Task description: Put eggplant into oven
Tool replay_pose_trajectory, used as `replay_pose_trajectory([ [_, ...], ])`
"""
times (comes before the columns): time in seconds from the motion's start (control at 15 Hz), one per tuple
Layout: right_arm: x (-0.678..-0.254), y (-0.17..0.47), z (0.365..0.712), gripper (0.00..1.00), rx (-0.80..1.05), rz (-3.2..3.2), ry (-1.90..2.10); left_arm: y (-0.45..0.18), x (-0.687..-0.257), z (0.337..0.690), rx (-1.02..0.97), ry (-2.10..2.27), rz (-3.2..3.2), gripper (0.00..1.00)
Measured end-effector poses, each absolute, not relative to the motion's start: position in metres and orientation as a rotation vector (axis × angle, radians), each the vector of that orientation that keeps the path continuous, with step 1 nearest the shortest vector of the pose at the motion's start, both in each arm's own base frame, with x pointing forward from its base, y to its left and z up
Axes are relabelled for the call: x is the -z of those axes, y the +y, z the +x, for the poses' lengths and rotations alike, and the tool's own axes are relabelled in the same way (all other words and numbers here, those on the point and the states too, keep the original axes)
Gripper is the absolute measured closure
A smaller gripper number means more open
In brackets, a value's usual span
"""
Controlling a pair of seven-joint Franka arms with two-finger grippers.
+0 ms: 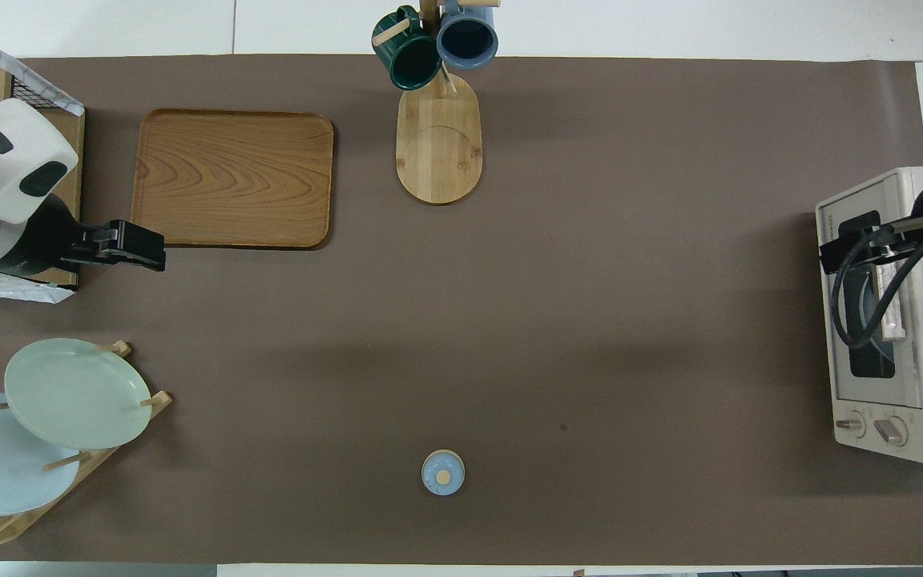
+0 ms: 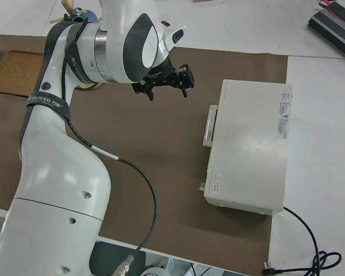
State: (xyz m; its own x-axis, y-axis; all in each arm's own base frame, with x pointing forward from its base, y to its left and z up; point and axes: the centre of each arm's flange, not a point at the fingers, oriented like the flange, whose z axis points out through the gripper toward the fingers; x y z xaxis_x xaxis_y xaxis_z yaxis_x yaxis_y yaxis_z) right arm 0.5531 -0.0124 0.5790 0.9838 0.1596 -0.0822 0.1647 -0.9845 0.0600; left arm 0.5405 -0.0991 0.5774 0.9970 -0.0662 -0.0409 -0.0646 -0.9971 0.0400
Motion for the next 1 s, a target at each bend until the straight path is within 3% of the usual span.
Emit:
replay_pose_trajectory([
  [1.0,-0.582,-0.041,0.553,0.00,0.096,3.125,0.138,-0.099,-0.577,0.541,0.065,-0.102,3.101,0.00],
])
